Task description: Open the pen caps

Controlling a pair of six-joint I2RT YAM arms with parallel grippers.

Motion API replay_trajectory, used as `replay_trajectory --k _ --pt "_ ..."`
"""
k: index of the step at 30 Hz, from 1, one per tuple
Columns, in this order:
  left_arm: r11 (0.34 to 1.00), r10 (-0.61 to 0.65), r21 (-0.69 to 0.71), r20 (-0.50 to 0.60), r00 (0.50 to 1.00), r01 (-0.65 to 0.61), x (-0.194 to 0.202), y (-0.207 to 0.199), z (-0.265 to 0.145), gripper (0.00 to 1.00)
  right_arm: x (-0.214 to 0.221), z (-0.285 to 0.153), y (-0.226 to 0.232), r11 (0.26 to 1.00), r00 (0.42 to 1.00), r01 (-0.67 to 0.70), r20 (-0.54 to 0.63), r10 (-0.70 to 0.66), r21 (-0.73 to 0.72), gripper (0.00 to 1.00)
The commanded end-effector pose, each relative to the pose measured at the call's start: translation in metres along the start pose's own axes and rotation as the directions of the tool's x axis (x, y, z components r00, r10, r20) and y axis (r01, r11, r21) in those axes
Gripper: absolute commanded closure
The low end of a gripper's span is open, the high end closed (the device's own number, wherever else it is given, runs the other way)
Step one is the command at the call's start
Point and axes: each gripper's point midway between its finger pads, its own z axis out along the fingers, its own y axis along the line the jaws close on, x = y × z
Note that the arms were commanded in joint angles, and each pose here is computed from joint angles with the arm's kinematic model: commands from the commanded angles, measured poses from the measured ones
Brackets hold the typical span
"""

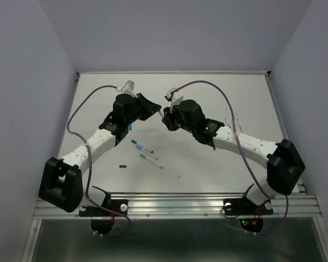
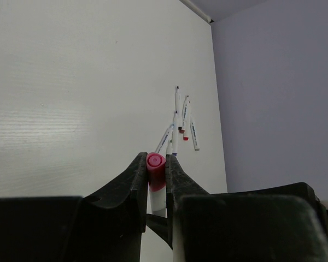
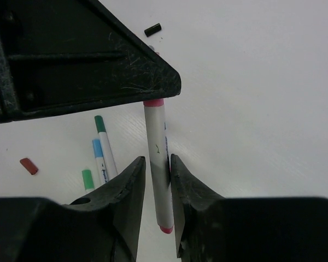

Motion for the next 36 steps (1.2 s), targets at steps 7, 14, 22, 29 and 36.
replay_trajectory --k 7,14,22,29,36 --pt "0.991 0.012 0.133 0.040 0.999 -0.017 -0.013 -0.040 -0.015 1.00 -0.037 0.004 0.005 1.000 0.993 -0.003 0.117 0.005 -0.014 0.88" --pt "0.996 0.035 0.079 0.101 0.994 -0.043 -0.030 -0.035 -0.013 1.00 0.002 -0.014 0.009 0.997 0.998 -0.035 0.047 0.037 -0.063 0.99" --pt "0.998 0.040 -0.061 0.294 0.955 -0.023 -0.109 -0.005 -0.007 1.00 0.083 -0.083 0.023 0.966 0.980 -0.192 -0.083 0.180 -0.172 0.99" --pt "0.988 0.033 -0.150 0.345 0.938 0.020 -0.141 0.033 -0.015 1.00 0.108 -0.112 0.007 0.959 0.960 -0.270 -0.093 0.263 -0.085 0.99" --pt "0.885 0.093 -0.463 0.299 0.950 0.059 -0.123 0.116 -0.032 1.00 0.118 -0.115 -0.087 0.884 0.929 -0.343 -0.022 0.369 0.317 0.99"
